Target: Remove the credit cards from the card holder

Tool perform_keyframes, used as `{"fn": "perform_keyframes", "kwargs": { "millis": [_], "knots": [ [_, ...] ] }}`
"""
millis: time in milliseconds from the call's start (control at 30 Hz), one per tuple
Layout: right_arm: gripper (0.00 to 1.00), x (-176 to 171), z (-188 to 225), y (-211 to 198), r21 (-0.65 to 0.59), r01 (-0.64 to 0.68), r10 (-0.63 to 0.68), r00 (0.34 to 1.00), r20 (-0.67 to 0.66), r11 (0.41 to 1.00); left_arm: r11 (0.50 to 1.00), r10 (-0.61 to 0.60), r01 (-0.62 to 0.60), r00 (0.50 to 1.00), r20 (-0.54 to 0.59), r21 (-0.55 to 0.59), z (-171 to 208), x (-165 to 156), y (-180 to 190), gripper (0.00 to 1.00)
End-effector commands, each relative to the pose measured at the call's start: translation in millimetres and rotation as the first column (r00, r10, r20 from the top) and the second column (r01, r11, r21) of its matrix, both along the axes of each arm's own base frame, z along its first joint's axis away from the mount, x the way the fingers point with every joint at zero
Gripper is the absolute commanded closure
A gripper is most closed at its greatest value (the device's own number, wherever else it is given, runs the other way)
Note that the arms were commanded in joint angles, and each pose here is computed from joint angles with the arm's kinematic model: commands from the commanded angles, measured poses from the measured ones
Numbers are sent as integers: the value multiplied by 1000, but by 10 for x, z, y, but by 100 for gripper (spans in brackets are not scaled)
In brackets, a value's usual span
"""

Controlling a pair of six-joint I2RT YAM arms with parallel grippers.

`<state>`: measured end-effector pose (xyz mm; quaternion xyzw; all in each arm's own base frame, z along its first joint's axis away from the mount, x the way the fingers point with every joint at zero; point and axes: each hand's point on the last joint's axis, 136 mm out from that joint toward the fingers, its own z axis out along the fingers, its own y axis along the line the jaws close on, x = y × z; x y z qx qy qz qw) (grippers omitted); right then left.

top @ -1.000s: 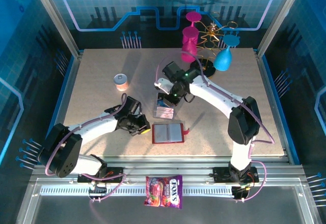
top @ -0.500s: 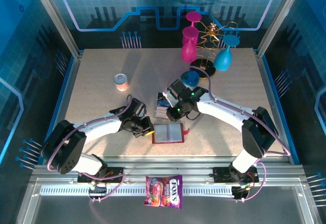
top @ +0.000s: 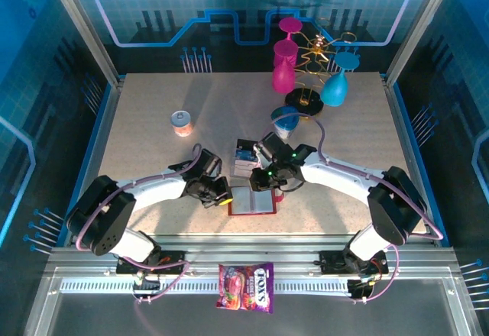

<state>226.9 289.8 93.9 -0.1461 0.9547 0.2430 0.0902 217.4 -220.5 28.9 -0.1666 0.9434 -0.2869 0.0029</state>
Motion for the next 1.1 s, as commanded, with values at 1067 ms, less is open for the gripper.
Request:
{"fn": "perform_keyframes", "kwargs": {
  "millis": [1067],
  "knots": [
    [70,-271,-536,439,43,47,-35,968,-248,998,999,-14,15,998,-54,32,-191,-159,69,92]
  ]
}}
